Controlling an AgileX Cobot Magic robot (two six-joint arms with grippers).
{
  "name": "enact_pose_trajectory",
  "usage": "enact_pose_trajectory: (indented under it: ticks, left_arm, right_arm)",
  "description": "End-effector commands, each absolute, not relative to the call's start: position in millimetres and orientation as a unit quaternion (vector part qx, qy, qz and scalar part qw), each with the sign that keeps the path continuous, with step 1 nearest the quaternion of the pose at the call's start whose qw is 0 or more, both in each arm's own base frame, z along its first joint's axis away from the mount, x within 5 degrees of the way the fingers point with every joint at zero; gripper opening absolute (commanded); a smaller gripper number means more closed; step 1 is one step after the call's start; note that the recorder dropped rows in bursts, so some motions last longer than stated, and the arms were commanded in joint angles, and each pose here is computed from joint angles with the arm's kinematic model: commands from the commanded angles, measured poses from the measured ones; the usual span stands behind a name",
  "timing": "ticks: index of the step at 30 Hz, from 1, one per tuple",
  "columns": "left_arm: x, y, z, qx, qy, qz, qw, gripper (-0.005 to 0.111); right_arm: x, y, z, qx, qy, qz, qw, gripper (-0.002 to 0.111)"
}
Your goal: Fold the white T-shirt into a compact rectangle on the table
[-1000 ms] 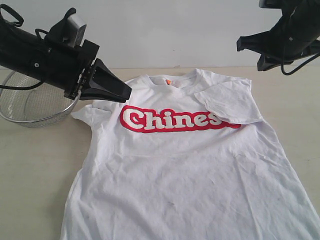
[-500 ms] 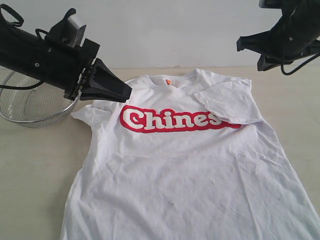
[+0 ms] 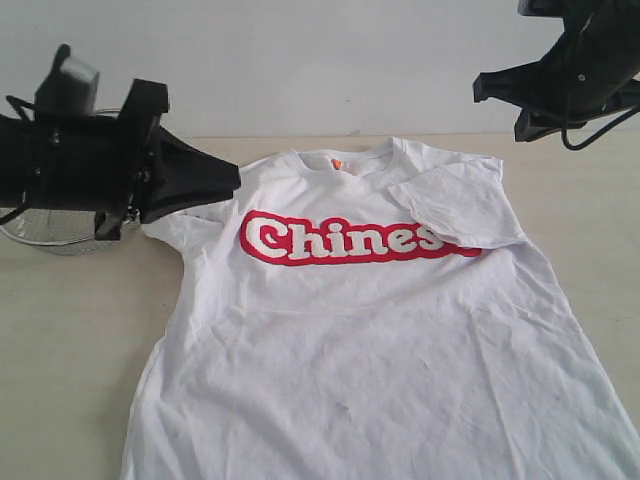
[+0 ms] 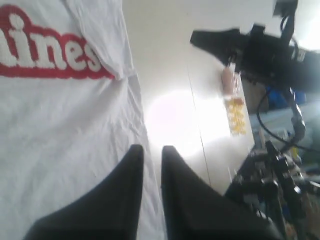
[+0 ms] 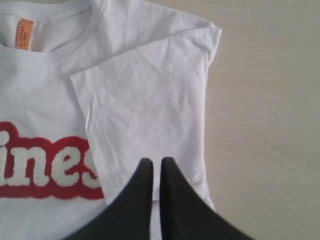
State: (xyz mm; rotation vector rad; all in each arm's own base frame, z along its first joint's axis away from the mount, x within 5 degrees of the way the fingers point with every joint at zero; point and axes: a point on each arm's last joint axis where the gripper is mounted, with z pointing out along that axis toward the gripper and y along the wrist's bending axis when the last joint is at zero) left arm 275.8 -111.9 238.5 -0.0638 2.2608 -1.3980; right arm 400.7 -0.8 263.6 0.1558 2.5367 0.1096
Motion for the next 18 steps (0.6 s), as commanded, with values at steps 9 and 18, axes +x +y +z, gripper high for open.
enact_pose_trajectory:
  ticks: [9, 18]
  left_arm:
    - [249.5, -71.6, 187.8, -0.202, 0.877, -0.331, 0.284, 0.013]
    - [289.1, -76.6, 143.3, -0.259, 0.889, -0.313, 0.213, 0.013]
  right_arm:
    - [399.1, -3.4, 269.7, 0.056, 0.950, 0.037, 0.305, 0.000]
    - [399.1, -3.4, 269.7, 0.056, 0.950, 0.037, 0.305, 0.000]
